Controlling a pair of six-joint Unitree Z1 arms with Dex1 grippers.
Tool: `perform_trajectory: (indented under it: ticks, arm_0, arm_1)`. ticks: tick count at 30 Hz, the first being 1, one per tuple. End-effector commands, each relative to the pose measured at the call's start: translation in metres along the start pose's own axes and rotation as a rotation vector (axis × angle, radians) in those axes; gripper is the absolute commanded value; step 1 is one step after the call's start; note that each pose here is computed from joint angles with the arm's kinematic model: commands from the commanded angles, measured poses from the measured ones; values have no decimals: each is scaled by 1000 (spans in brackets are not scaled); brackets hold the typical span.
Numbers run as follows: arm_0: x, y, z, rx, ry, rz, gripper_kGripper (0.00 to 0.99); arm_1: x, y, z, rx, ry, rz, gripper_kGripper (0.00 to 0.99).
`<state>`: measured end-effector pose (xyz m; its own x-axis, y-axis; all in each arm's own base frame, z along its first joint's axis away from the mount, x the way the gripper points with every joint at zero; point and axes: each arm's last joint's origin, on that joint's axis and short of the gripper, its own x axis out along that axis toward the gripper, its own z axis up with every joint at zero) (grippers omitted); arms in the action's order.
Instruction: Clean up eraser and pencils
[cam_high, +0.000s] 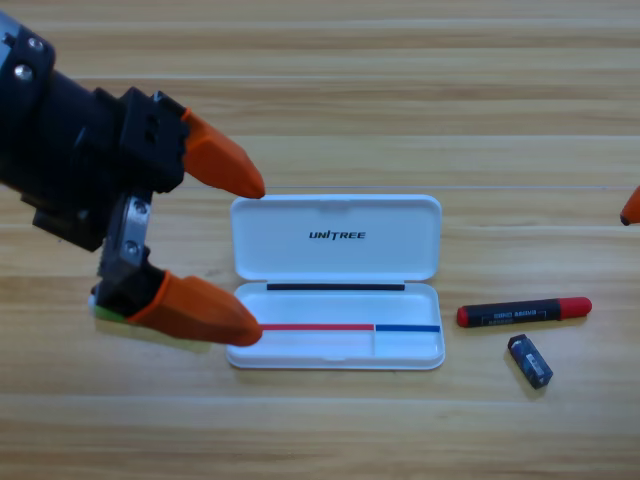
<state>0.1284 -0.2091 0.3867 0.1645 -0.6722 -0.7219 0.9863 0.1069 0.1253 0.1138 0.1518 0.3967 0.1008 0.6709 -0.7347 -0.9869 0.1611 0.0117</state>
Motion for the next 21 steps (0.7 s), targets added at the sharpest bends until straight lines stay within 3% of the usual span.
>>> perform_trajectory:
  ticks: [1,11,21]
  arm_0:
    - [18,-5,-8,2,57,-50,986]
    - [18,-6,-12,28,69,-42,986]
    - [19,-6,-13,36,74,-43,986]
  arm_1:
    - [17,1,-3,2,43,34,982]
    - [20,0,-7,57,66,24,982]
    - [56,-44,-11,293,270,-211,982]
